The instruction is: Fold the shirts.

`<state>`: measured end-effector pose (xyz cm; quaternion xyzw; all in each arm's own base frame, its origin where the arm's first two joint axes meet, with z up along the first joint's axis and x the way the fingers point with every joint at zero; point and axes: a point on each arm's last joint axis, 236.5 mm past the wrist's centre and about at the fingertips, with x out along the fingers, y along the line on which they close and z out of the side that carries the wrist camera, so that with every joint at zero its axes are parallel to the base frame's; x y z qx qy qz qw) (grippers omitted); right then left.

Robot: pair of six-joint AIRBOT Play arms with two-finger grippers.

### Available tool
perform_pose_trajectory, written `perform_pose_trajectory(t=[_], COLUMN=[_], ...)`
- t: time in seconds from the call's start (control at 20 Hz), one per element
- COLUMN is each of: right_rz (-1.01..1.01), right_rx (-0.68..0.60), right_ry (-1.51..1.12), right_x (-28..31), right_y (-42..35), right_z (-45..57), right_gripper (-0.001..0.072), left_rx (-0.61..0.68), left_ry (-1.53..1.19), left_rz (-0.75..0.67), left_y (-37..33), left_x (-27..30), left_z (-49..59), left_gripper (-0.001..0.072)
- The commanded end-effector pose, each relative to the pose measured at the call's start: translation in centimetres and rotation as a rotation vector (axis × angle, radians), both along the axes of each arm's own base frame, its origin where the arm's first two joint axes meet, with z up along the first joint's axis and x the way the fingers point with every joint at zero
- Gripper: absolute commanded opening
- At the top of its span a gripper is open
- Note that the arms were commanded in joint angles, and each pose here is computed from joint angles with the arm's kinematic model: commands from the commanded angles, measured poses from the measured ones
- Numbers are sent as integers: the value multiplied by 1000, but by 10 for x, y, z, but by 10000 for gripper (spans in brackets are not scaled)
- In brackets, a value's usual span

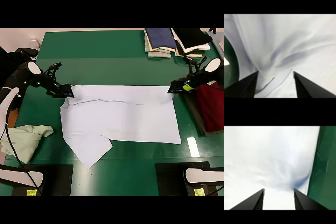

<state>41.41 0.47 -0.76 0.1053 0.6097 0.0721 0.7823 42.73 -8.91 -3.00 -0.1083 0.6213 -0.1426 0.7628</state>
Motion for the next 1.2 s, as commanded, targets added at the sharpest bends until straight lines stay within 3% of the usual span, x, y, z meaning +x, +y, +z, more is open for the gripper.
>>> perform_pose_trajectory(t=[0.0,0.2,0.5,0.95,1.0,1.05,1.1,1.15], right_rz=[-6,29,8,6,-4,-13,-13,-13], right_rx=[39,40,17,53,74,91,89,86], right_ry=[12,-68,-204,-215,-217,-212,-194,-162], right_x=[-12,-42,-65,-68,-67,-69,-73,-81], right_y=[10,19,20,27,28,28,23,18], right_z=[10,49,77,86,88,89,86,83], right_gripper=[427,427,427,427,427,427,427,426], left_rx=[-19,56,13,-222,-241,-250,-253,-253], left_ry=[84,81,231,191,190,183,183,192], left_rz=[9,15,116,228,224,202,189,170], left_y=[-1,16,10,-34,-38,-40,-41,-43], left_x=[-23,-89,-230,-234,-234,-234,-235,-239], left_z=[9,17,-30,-49,-47,-45,-44,-43], left_gripper=[547,547,547,546,503,319,210,40])
